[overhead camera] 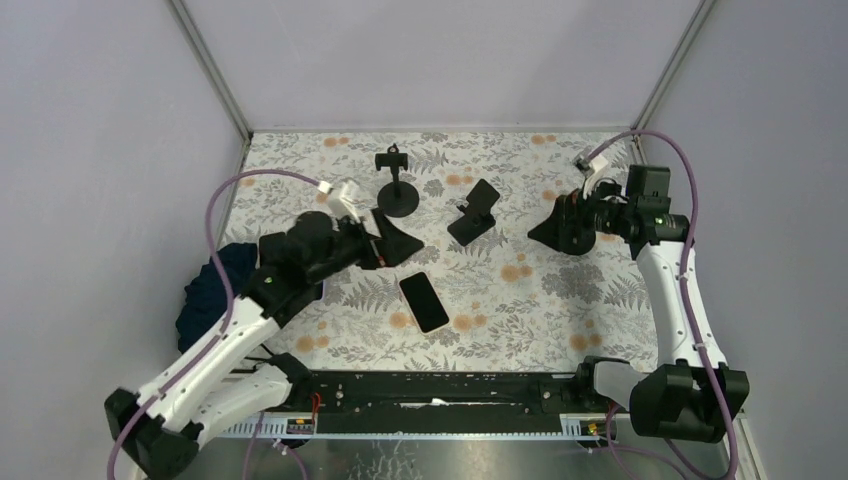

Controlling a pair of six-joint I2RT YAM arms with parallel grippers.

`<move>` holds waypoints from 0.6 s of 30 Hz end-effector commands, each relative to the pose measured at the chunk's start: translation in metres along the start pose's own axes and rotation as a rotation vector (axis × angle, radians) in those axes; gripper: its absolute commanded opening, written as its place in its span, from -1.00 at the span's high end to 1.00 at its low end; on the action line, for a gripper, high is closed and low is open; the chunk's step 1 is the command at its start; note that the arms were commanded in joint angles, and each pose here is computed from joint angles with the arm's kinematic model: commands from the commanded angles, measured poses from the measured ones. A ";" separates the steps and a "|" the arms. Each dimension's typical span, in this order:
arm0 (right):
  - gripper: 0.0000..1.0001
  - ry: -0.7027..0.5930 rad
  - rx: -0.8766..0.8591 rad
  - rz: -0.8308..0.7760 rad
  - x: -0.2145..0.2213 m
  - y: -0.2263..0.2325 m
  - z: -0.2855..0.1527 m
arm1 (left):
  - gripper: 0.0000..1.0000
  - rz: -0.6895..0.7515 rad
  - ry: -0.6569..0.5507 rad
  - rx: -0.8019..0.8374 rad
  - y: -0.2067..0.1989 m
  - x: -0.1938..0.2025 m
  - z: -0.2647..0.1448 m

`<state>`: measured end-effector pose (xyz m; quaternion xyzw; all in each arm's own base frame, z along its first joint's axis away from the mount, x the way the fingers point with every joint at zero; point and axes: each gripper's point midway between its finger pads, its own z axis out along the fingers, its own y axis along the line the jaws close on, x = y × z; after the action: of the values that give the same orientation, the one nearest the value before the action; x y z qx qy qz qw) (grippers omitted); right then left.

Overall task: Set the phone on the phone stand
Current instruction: Pick up the phone at the center of the board.

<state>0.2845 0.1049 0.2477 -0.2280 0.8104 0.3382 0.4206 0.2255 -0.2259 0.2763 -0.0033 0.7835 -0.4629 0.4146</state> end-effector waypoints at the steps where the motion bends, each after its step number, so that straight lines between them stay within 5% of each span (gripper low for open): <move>1: -0.99 0.001 -0.076 -0.173 0.020 0.012 -0.001 | -0.98 0.133 0.028 -0.315 0.042 0.019 0.022; 18: -0.99 0.085 -0.042 -0.128 0.078 -0.015 0.019 | -0.97 -0.091 0.108 -0.818 0.129 0.099 0.071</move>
<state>0.2544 0.1052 0.1634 -0.2815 0.8128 0.3345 0.3849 0.2481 -0.2447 0.1128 -0.1328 0.9181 -0.1819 0.3261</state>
